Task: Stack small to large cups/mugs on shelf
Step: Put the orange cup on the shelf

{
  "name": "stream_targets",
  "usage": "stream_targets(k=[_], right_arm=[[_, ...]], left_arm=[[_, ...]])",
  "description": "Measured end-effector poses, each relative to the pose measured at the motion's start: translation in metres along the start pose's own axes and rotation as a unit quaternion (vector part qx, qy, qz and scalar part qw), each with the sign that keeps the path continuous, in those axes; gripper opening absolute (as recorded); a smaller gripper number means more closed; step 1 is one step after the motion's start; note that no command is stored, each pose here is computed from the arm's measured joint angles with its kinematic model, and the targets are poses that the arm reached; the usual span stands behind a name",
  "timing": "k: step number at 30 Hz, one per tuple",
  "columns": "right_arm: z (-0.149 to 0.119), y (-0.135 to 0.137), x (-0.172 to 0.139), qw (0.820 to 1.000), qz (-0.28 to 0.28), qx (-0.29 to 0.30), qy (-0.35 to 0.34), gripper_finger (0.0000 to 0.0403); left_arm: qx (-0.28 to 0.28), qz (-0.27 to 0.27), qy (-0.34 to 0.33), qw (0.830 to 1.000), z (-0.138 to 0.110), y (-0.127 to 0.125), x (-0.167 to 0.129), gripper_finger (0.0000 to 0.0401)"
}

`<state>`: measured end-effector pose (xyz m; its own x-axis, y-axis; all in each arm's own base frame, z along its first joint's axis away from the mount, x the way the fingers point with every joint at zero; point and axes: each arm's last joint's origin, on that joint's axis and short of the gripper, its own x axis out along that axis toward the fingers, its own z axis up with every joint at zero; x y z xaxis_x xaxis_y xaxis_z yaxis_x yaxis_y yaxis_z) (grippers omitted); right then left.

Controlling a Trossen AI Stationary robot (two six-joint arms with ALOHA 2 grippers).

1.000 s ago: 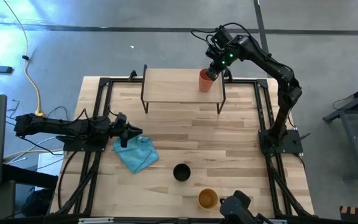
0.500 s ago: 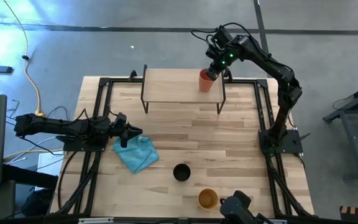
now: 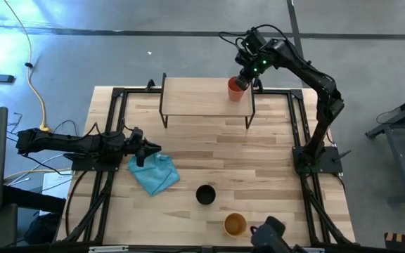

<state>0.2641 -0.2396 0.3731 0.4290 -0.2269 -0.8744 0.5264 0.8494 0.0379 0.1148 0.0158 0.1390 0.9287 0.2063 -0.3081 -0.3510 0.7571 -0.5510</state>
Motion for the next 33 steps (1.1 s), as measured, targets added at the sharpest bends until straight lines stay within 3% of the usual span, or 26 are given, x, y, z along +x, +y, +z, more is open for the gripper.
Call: stream_targets(k=[33], right_arm=[[0.0032,0.0031,0.0062,1.0,0.021,0.016,-0.005,0.0]], left_arm=[[-0.004,-0.003,0.0,1.0,0.0002,-0.0003,0.0,0.0056]])
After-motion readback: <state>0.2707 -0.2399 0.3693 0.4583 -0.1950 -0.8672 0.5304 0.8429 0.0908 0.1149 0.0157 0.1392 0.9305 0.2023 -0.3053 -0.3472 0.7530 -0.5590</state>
